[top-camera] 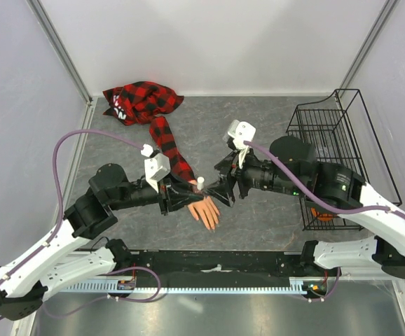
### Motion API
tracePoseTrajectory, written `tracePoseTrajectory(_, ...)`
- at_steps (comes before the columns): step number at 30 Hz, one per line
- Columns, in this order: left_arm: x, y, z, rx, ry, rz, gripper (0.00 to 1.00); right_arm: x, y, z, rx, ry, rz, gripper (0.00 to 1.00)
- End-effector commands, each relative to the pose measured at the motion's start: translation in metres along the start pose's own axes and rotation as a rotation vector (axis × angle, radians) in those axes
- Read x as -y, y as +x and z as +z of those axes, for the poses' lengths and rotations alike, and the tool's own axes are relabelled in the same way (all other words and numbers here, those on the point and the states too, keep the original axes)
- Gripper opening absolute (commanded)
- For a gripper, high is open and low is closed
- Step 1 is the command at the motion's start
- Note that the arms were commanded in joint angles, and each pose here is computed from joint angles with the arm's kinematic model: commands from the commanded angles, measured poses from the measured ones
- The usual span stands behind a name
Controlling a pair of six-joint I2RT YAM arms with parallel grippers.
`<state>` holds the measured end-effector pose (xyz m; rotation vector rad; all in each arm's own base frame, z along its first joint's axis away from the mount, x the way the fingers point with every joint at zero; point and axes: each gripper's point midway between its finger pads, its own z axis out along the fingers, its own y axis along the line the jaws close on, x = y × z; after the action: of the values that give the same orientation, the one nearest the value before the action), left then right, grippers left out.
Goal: Paint the nails
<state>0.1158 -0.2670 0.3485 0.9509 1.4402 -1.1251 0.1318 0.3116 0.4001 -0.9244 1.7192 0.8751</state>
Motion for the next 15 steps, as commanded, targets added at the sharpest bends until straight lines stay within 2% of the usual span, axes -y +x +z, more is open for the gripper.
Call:
tracePoseTrajectory(1,0.054,-0.018,-0.011,0.024,0.276,-0.067,0.02,-0.06,-0.03,-0.03,0.076,-0.384,-0.084,0.76)
tracePoseTrajectory(6,0.068,-0.027,-0.019,0.061,0.34,-0.074,0.02,-0.065,-0.033,-0.027,0.067,-0.472,-0.088,0.66)
tracePoseTrajectory(15,0.068,-0.025,-0.017,0.068,0.346,-0.084,0.02,-0.073,-0.035,-0.023,0.072,-0.547,-0.093,0.63)
